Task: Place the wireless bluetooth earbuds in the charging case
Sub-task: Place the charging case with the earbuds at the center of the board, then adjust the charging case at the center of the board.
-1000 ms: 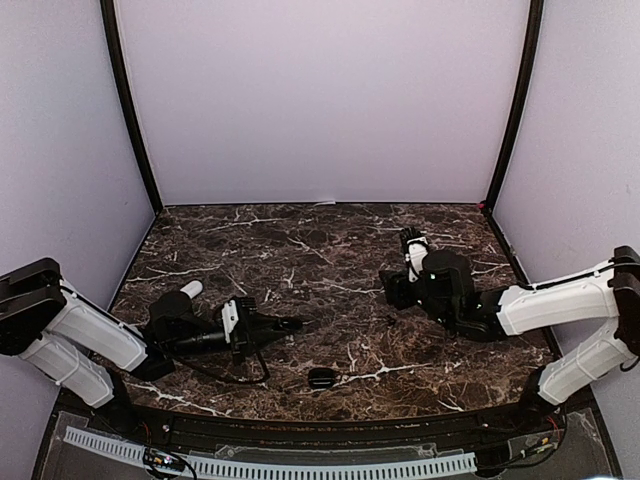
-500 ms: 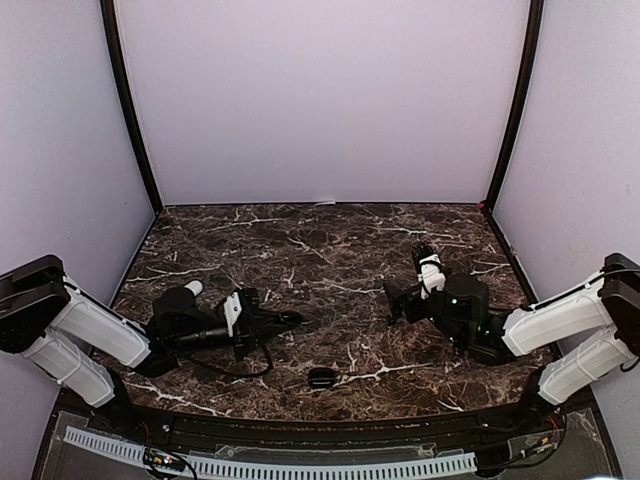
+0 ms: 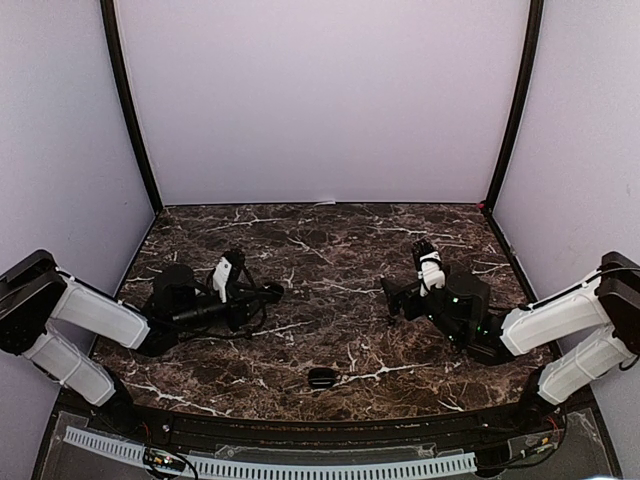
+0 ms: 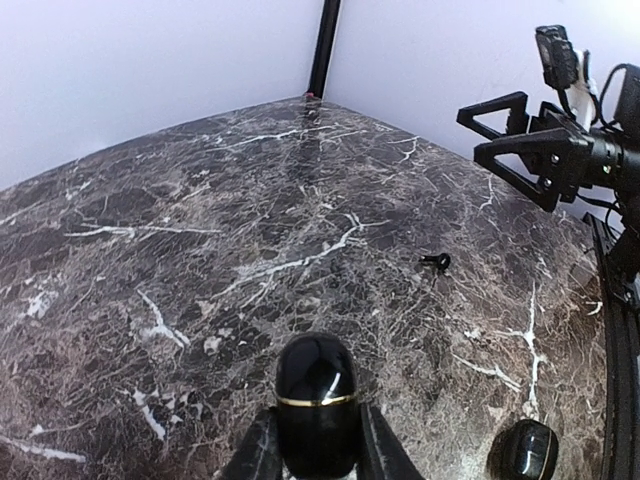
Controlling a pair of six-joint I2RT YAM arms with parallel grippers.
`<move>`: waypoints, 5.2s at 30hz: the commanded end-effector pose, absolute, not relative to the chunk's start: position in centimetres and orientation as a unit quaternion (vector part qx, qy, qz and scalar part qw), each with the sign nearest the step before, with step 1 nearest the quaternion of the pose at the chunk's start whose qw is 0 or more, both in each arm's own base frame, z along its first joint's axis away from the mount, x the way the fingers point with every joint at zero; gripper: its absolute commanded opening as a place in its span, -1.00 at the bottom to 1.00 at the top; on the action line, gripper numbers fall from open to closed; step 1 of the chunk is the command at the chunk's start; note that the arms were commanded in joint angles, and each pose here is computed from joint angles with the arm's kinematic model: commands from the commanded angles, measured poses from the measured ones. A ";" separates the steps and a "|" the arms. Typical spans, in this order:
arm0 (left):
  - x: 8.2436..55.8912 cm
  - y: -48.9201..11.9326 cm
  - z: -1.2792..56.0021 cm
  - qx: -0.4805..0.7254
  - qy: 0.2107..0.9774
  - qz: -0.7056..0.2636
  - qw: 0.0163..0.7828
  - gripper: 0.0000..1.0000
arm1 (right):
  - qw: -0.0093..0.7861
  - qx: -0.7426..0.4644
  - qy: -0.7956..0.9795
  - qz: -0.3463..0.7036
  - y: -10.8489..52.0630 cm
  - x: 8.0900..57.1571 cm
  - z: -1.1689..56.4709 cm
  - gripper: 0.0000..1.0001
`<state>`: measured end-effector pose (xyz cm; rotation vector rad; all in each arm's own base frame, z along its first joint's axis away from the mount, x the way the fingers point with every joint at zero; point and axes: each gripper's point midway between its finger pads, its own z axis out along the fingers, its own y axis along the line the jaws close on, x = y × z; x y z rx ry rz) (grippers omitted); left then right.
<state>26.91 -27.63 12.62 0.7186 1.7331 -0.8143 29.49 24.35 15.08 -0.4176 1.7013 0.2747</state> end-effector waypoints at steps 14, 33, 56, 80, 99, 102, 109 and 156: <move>31.0 -18.4 9.6 0.029 0.898 -0.237 0.370 -1.00 | 0.640 -0.170 0.735 0.146 25.2 30.0 16.4 0.96; 32.8 -13.9 7.2 -0.038 0.912 -0.229 0.338 -1.00 | 0.635 -0.179 0.736 0.151 25.6 29.9 16.3 0.95; 35.9 -14.6 5.0 -0.019 0.922 -0.227 0.312 -0.87 | 0.630 -0.186 0.740 0.147 26.0 30.1 15.8 0.94; 36.4 -13.6 5.7 -0.017 0.927 -0.193 0.320 0.97 | 0.628 -0.192 0.740 0.146 26.0 30.0 15.8 0.93; 30.5 -10.5 14.5 -0.083 0.843 -0.245 0.472 0.98 | 0.506 -0.320 0.753 0.272 29.9 22.8 13.5 0.79; 29.2 -13.5 16.2 -0.005 0.812 -0.322 0.486 0.83 | 0.483 -0.343 0.770 0.235 31.1 20.6 11.7 0.81; 27.6 -17.1 16.4 0.077 0.792 -0.365 0.484 0.86 | 0.443 -0.388 0.764 0.263 33.3 14.1 8.6 0.80; 24.4 -23.3 14.3 0.269 0.743 -0.391 0.472 0.70 | 0.428 -0.368 0.809 0.164 34.9 18.8 2.8 0.78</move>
